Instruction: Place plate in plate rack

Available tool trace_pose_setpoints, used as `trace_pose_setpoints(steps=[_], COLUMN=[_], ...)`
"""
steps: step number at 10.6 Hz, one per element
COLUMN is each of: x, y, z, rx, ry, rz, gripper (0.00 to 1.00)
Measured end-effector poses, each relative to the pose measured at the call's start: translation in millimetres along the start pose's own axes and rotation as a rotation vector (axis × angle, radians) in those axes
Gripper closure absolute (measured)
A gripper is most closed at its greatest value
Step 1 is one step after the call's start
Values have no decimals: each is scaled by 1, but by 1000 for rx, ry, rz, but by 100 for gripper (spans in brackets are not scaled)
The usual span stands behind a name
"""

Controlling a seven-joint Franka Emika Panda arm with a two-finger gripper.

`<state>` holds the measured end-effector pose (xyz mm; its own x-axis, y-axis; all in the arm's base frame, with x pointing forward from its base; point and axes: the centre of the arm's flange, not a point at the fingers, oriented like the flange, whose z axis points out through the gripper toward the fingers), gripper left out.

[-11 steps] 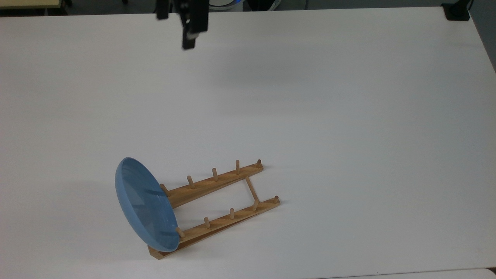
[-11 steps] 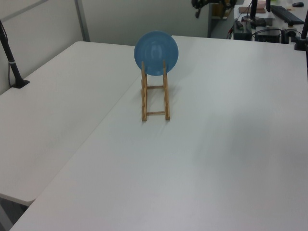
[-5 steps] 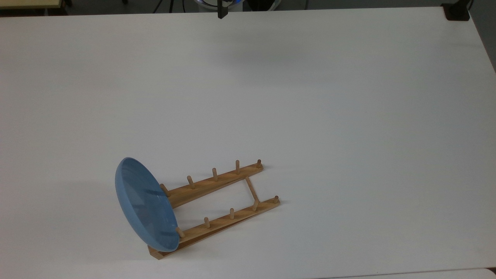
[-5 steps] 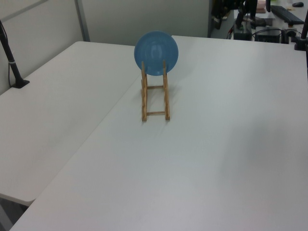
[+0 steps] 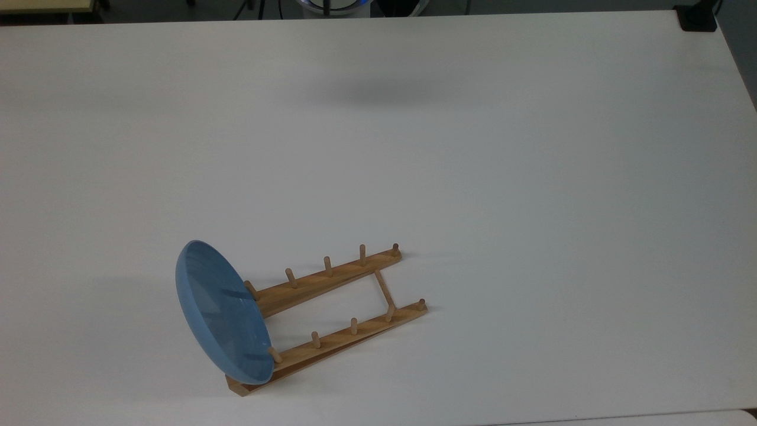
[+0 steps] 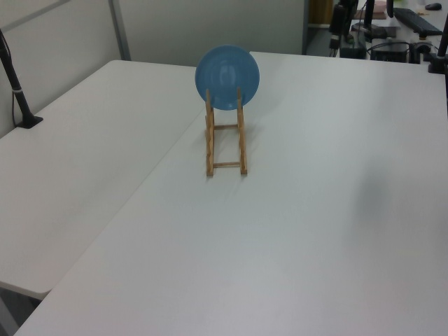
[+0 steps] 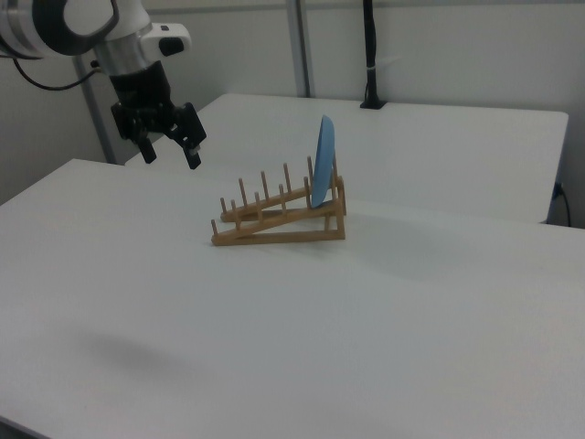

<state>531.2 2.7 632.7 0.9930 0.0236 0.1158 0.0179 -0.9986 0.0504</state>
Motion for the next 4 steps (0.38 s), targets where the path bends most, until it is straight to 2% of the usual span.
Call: trace_pose_setpoints(steps=[2, 4], x=[-7, -9], y=[9, 9], z=[0, -2], rx=[3, 2], ry=[-51, -49], rz=[-102, -83], gripper=[0, 0])
